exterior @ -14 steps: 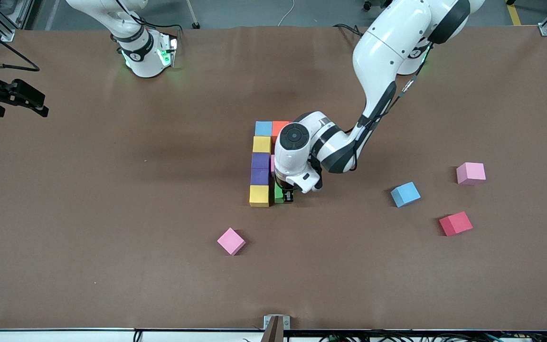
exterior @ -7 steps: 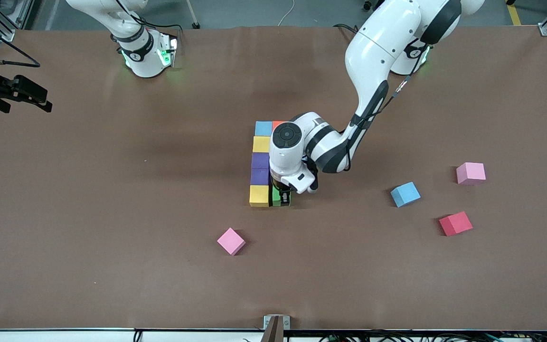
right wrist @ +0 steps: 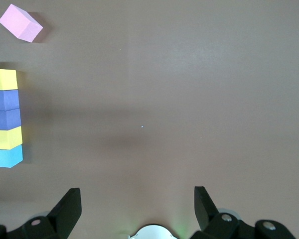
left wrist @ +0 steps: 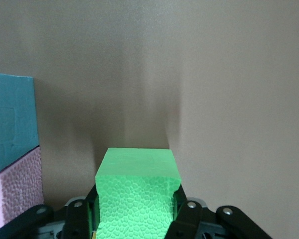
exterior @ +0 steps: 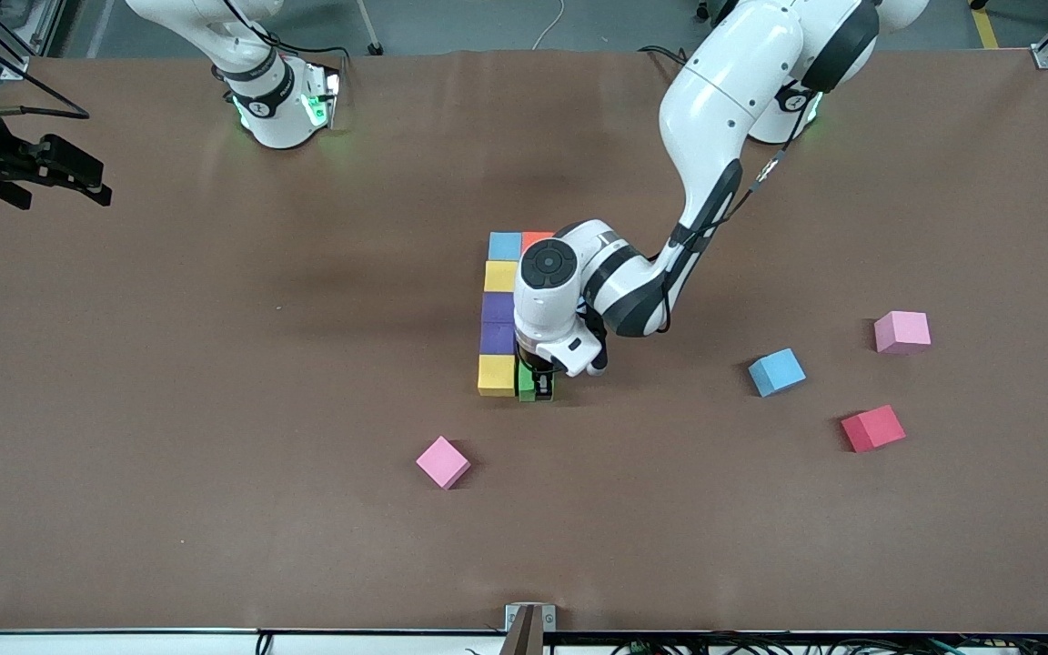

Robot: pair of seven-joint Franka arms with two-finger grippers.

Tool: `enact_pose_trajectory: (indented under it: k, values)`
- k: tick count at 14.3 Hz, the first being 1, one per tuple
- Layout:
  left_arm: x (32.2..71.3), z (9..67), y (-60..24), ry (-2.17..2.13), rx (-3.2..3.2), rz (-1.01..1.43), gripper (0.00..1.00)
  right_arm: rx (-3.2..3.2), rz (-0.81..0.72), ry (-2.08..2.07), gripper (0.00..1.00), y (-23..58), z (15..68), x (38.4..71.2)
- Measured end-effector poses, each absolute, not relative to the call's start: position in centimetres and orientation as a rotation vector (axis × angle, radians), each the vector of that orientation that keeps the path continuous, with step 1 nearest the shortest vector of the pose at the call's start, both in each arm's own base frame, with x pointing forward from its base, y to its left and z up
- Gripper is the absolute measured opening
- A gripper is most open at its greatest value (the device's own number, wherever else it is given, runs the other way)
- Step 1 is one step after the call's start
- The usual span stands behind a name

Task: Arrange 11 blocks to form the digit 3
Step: 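Lower the green block beside the yellow block and open the left gripper, then move the left gripper to the loose light blue block and grasp it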

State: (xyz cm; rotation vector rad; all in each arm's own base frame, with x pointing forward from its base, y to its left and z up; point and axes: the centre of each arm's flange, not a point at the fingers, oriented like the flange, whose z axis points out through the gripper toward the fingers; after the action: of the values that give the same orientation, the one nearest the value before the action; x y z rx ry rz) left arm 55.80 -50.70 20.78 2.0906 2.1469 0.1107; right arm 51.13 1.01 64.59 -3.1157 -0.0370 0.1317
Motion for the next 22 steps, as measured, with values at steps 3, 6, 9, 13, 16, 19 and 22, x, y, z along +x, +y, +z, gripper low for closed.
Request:
enact_pose_trajectory:
  k: [3,6,9,13,16,19,22]
  values:
    - [55.8,20.7,-50.7,2.147,2.090,0.110,0.56,-3.115,0.133,-0.040,1.00,0.9,64.8,50.9]
    - [55.8,20.7,-50.7,2.147,2.090,0.110,0.56,-3.116,0.124,-0.035,1.00,0.8,65.1,50.7]
    - [55.8,20.7,-50.7,2.147,2.091,0.110,0.56,-3.115,0.124,-0.020,1.00,0.2,65.2,50.6]
    - [55.8,20.7,-50.7,2.147,2.091,0.110,0.80,-3.114,0.131,-0.013,1.00,0.0,65.9,49.8]
    - [56.0,21.2,-50.8,2.147,2.086,0.112,1.00,-3.116,0.097,0.004,1.00,-0.7,66.9,49.2]
    - [56.5,22.0,-50.7,2.144,2.083,0.117,1.00,-3.115,0.093,0.011,1.00,-0.9,66.9,49.2]
    - [57.0,24.1,-50.5,2.128,2.082,0.128,1.00,-3.118,0.088,-0.013,1.00,-0.1,67.0,49.2]
